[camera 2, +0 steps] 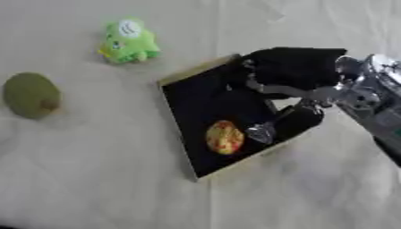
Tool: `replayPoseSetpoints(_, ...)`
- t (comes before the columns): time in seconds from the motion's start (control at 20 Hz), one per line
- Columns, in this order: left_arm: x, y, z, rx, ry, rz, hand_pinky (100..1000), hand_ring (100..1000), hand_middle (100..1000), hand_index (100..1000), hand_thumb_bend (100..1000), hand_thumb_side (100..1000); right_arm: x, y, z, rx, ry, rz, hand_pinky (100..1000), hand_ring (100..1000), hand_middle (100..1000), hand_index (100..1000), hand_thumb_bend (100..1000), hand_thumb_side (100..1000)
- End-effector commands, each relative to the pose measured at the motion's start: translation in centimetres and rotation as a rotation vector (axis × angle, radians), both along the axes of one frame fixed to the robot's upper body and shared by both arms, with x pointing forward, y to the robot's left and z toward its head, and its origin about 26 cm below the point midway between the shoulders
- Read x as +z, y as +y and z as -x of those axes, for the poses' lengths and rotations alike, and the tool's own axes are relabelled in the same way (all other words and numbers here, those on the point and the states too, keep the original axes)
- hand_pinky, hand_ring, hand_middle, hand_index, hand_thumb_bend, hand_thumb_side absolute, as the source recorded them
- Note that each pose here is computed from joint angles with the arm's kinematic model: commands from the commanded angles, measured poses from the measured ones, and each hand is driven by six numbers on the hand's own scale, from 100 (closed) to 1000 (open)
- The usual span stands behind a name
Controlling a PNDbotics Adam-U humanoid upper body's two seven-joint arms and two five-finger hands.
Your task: Pick up objects on the table and place them in the box.
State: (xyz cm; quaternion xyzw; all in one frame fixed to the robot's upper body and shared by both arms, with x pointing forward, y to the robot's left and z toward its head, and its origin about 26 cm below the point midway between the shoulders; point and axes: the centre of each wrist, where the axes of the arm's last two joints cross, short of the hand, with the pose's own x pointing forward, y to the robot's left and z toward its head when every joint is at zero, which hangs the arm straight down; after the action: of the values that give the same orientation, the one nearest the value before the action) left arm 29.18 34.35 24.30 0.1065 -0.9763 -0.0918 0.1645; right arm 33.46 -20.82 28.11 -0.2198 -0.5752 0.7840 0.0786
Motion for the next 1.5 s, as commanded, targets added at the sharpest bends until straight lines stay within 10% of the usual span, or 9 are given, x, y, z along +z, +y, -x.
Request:
replayPoseSetpoints(0.05, 0.8, 0.0, 0.4, -0.004, -0.027, -0.019, 896, 654, 771, 890, 100, 592, 0.7, -0.6, 0.0, 0.013, -0.015, 0.05, 899, 968, 813, 905, 100, 269)
replayPoseSetpoints(0.85, 3.7, 1.4, -1.1, 0.076, -0.058, -0.324, 880, 673, 781, 911, 100, 672, 7.2, -5.9, 4.4, 0.079, -0.114, -0.698, 875, 915, 697, 810, 100, 163)
replayPoseSetpoints(1.15, 5.6, 6.1, -3.3, 0.275, -0.003, -0.755, 874, 734, 799, 938, 100, 315, 7.5, -8.4, 4.9, 0.069, -0.133, -0.83, 875, 913, 692, 803, 100, 153)
replayPoseSetpoints(1.5, 7.2, 8.3, -5.4, 0.392, 0.093, -1.149, 878, 801, 822, 942, 100, 244, 7.5, -10.0, 5.2, 0.069, -0.167, -0.966, 877, 907, 682, 796, 100, 156)
